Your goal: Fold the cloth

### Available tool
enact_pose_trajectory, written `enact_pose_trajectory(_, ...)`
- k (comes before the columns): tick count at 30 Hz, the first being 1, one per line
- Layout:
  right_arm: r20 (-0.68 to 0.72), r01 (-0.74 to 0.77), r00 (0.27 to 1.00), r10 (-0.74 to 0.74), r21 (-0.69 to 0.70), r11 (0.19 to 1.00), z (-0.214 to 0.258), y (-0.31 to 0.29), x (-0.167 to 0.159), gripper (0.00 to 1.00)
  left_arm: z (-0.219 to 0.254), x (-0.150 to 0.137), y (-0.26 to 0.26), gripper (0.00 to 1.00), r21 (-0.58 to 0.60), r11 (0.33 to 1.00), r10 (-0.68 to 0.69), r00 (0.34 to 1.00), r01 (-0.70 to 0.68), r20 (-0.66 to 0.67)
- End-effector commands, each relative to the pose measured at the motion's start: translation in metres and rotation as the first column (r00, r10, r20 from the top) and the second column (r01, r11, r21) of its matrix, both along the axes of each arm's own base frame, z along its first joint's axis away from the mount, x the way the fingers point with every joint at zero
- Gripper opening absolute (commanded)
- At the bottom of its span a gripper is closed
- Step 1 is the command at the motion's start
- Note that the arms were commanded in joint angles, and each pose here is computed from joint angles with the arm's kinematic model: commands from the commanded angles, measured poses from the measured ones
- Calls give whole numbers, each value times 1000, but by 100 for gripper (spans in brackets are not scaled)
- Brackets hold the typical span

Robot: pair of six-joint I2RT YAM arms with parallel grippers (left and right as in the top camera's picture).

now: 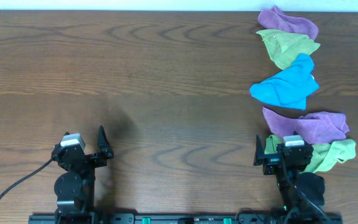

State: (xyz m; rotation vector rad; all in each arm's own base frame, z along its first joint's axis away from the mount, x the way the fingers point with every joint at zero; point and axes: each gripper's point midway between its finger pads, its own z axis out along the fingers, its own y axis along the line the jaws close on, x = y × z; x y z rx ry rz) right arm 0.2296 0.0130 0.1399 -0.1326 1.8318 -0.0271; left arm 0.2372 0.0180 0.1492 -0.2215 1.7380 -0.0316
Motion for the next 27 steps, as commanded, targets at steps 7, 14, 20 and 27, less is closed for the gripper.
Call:
enact_pose_trajectory(7,-11,11,1000,-12,-12,1000,-6,-3,0,99,-16,0,1,95,19,1000,5,999,-4,-33)
enact_pose_trajectory(14,-11,11,1000,-12,-12,1000,-6,-3,0,99,-16,0,1,95,19,1000,5,999,-4,-33)
enact_pose_trajectory(20,-10,11,1000,-12,-12,1000,-6,-3,0,99,-16,0,1,95,19,1000,5,999,-4,-33)
enact_pose_trajectory(27,57,14,998,-11,-39,999,10,-4,4,99,-16,0,1,95,19,1000,5,999,-4,-33)
